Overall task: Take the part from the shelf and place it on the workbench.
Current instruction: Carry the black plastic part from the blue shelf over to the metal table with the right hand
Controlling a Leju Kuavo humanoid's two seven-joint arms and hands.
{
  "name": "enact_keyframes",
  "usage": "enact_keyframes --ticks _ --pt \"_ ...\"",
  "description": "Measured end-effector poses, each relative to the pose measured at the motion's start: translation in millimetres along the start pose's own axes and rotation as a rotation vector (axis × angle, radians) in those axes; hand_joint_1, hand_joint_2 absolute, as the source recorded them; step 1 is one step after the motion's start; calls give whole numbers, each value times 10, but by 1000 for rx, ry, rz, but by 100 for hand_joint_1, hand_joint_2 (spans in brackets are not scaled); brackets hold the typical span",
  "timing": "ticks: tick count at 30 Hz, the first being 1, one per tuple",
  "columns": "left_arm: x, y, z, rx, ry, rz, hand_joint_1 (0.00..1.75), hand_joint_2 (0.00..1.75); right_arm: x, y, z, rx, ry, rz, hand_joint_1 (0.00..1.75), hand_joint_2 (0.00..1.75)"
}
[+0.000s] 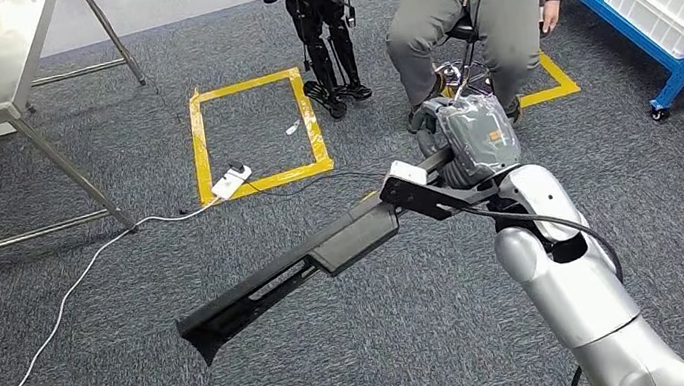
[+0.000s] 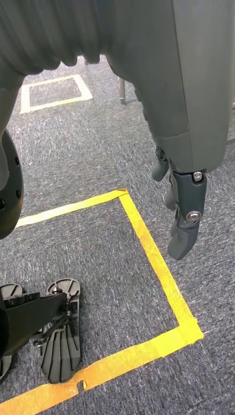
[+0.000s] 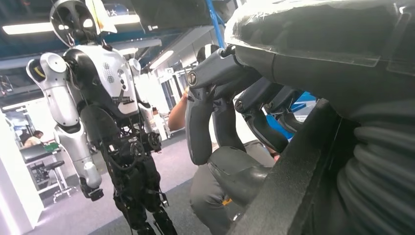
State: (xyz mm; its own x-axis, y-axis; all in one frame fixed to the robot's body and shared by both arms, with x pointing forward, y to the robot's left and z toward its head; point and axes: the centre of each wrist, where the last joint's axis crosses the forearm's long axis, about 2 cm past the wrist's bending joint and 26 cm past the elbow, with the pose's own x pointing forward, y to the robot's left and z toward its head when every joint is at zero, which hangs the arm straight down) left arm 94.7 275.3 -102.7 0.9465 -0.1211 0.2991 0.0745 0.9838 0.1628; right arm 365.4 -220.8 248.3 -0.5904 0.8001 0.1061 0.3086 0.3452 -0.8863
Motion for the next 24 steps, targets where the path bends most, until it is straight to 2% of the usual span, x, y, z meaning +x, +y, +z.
enact_keyframes --ticks 24 --pt "20 -3 -1 -2 -2 -4 0 175 31 -9 -17 29 -21 31 175 175"
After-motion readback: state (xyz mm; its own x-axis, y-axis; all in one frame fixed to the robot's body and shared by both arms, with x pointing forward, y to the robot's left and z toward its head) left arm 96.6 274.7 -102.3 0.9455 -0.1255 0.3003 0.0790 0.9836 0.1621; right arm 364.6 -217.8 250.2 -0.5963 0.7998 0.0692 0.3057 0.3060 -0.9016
